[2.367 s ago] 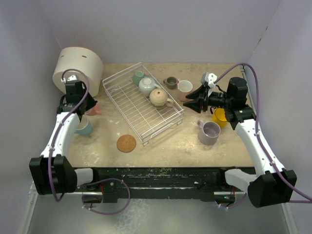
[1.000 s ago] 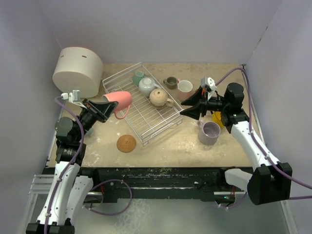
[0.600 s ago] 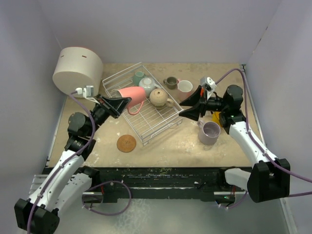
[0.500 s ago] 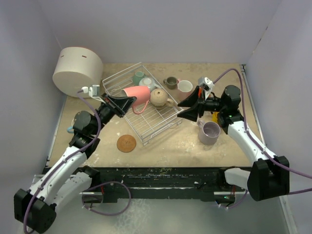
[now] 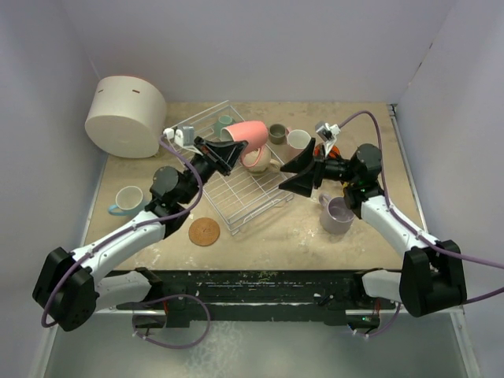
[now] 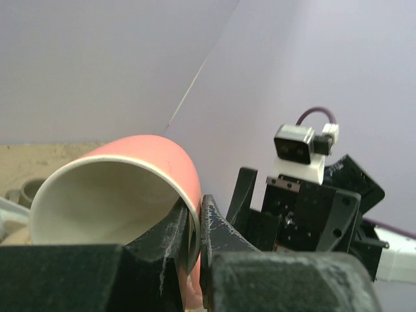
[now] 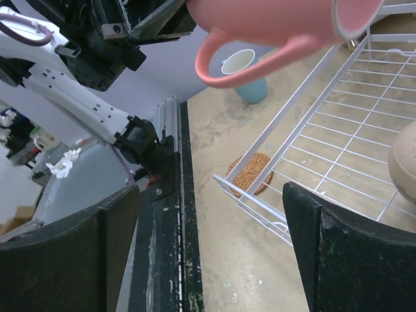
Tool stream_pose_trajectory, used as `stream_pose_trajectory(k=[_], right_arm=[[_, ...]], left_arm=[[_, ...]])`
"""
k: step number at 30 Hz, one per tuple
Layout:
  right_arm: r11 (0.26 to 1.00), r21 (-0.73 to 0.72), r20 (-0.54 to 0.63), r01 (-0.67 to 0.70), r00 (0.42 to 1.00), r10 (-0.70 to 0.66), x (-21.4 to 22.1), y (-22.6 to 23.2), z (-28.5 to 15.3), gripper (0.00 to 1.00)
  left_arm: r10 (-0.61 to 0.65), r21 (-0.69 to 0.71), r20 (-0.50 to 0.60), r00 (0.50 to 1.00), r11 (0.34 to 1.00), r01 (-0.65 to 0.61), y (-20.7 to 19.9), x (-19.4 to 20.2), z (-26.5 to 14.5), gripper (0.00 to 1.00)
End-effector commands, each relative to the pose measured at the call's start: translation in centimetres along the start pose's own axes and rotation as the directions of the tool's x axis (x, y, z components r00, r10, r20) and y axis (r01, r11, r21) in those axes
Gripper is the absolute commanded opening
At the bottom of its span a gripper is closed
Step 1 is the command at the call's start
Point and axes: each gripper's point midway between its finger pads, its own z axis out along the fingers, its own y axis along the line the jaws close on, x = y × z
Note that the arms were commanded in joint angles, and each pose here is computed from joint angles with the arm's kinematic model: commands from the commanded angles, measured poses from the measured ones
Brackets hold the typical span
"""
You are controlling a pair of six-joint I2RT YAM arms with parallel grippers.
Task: Load the cups into the dish rack
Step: Turn the cup upside down in the dish rack.
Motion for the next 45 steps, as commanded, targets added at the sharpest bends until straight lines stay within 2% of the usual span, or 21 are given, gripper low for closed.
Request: stream_pose_trajectory(k=[1, 10, 14, 21, 40, 45], right_arm=[[1.0, -0.008, 0.116, -0.008, 0.993, 0.009, -2.2, 1.9, -0.1, 0.94], [0.993, 0.009, 0.248, -0.118, 0.962, 0.112, -3.8, 2.0, -0.3, 1.0], [0.994, -0.006, 0.282, -0.107, 0.954, 0.105, -4.2, 2.6, -0.5, 1.0], [0.983, -0.031, 0.31, -0.178, 0.934, 0.179, -4.4, 3.0, -0.7, 1.0], [0.968, -0.078, 0.316, -0.237, 0.915, 0.249, -4.4, 3.8, -0.8, 0.83], [0.964, -0.085, 0.316, -0.252, 0.911, 0.266, -4.4, 3.7, -0.8, 0.76]], left_arm=[[0.006, 0.2, 0.318, 0.948, 0.977, -0.073, -6.8, -9.2, 1.1, 0.0], [-0.048, 0.281, 0.324, 0.945, 0.958, -0.048, -9.1, -7.7, 2.3, 0.0], [-0.072, 0.317, 0.327, 0.942, 0.948, -0.037, -10.3, -6.8, 2.6, 0.0], [-0.08, 0.36, 0.312, 0.947, 0.932, -0.04, -12.3, -5.5, 3.1, 0.0], [-0.113, 0.421, 0.257, 0.96, 0.907, -0.006, -13.1, -1.9, 3.2, 0.0], [-0.116, 0.425, 0.245, 0.962, 0.905, 0.001, -13.0, -1.3, 3.2, 0.0]])
